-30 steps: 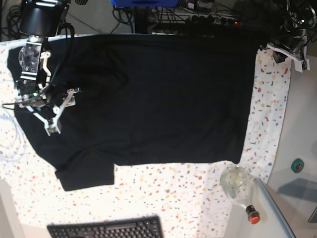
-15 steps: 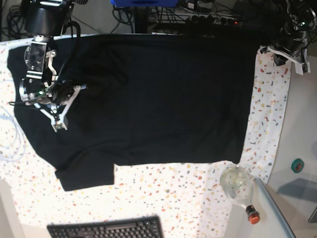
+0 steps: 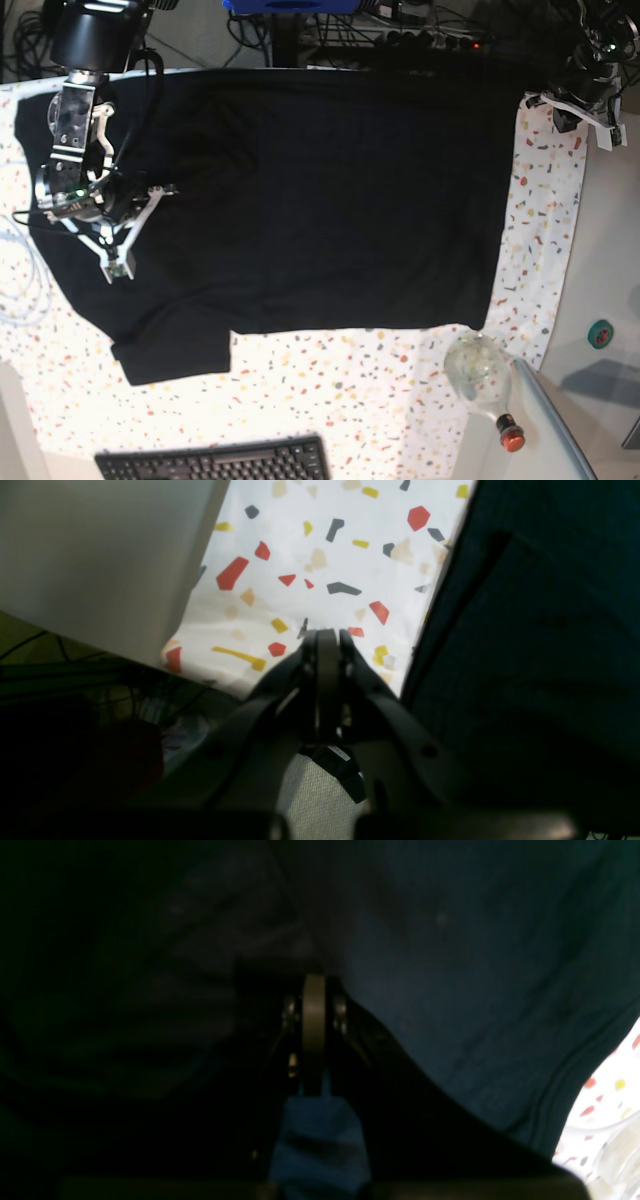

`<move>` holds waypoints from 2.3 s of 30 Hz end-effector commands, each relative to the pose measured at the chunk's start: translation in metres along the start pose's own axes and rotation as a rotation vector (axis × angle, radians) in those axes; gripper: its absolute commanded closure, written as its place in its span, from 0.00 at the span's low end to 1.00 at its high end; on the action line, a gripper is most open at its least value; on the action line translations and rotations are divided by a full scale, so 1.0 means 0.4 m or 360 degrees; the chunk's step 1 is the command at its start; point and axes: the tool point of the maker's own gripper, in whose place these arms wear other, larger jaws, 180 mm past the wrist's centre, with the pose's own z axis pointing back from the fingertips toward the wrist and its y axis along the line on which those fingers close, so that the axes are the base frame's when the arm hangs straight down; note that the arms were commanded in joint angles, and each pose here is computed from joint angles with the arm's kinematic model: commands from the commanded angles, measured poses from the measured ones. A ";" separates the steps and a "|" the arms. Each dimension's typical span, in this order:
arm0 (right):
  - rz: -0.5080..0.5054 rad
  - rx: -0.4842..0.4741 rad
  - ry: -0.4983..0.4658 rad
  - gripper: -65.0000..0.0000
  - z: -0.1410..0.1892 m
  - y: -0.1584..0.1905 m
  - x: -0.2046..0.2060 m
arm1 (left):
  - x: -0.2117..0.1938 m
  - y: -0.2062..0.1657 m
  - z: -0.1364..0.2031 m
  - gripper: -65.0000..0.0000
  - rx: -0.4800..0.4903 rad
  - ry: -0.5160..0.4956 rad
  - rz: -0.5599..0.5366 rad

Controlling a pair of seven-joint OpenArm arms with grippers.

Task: Layout the t-shirt on the table in an organized manner, then fold the t-shirt properly

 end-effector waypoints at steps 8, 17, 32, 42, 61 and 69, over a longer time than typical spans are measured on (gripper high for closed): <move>0.0094 0.0019 -0.0113 1.00 0.014 0.031 0.071 | 0.031 0.010 0.006 1.00 0.0006 -0.0060 -0.0015; 0.0081 0.0023 -0.0151 1.00 0.009 0.032 0.077 | 0.030 0.010 0.007 1.00 0.0007 -0.0058 -0.0015; -0.0204 -0.0330 -0.0327 0.67 0.159 -0.168 0.005 | 0.026 -0.015 0.003 1.00 -0.0020 -0.0062 -0.0005; -0.0413 -0.0348 -0.0001 1.00 0.084 -0.229 -0.255 | 0.042 -0.065 -0.061 1.00 -0.0083 -0.0085 0.0123; -0.0539 -0.0521 -0.0140 1.00 0.140 -0.337 -0.250 | 0.040 -0.038 -0.072 1.00 -0.0068 -0.0066 0.0150; -0.0425 -0.0489 -0.0258 1.00 0.124 -0.354 -0.111 | 0.071 -0.204 -0.081 1.00 -0.0252 -0.0133 0.0124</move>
